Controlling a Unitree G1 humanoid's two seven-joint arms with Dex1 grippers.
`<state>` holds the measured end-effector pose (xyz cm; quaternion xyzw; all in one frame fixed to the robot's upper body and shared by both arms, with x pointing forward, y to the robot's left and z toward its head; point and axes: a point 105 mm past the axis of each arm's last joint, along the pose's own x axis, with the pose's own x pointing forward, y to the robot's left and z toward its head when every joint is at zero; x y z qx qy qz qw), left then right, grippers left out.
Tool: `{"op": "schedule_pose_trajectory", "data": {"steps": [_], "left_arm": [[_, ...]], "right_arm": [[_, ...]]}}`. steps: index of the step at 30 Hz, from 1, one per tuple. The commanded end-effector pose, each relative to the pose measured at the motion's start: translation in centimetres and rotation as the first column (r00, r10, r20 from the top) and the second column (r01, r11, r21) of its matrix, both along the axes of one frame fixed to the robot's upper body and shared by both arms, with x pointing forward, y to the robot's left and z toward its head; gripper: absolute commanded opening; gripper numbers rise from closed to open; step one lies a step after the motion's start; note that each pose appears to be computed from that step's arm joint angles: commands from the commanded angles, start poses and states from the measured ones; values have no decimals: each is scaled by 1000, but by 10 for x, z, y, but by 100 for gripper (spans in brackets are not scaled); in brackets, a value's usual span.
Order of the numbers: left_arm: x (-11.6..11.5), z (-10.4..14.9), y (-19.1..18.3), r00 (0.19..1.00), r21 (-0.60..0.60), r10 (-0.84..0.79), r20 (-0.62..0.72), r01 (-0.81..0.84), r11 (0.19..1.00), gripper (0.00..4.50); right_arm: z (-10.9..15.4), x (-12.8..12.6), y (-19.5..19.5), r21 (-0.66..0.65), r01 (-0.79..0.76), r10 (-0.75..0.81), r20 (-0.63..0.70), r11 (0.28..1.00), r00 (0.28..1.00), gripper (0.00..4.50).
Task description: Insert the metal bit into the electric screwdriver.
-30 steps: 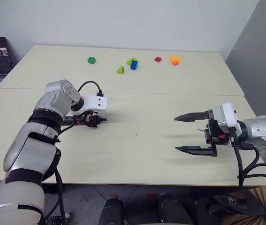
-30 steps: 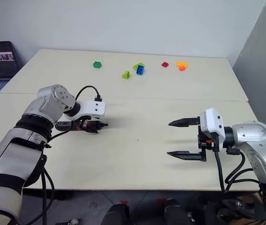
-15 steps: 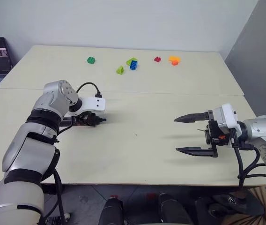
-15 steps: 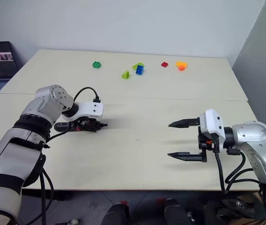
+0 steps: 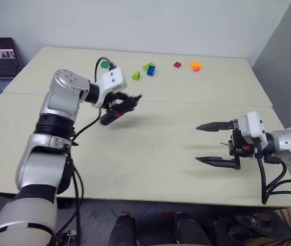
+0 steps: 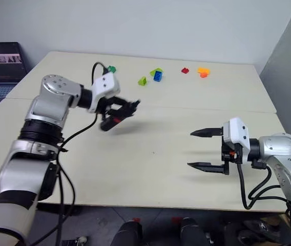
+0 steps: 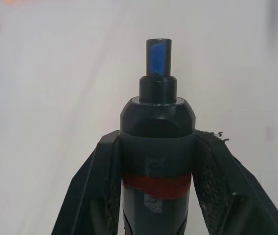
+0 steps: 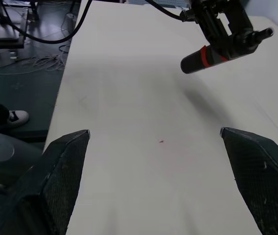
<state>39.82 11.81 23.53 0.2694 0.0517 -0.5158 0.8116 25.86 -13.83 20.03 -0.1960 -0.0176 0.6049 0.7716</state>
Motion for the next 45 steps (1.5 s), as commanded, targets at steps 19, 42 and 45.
{"op": "schedule_pose_trajectory", "data": {"steps": [19, 42, 45], "left_arm": [[-43, -32, -19, 986, -557, 159, -57, -163, 814, 166], [-52, -17, -18, 973, -602, 225, 43, -154, 783, 166], [-40, -10, -24, 963, -625, 257, 83, -151, 766, 166]], "right_arm": [[44, 8, 28, 191, 111, -123, 50, 975, 991, 450], [26, 6, 26, 106, 76, -81, 40, 991, 996, 450], [24, 7, 25, 98, 82, -87, 39, 992, 995, 450]]}}
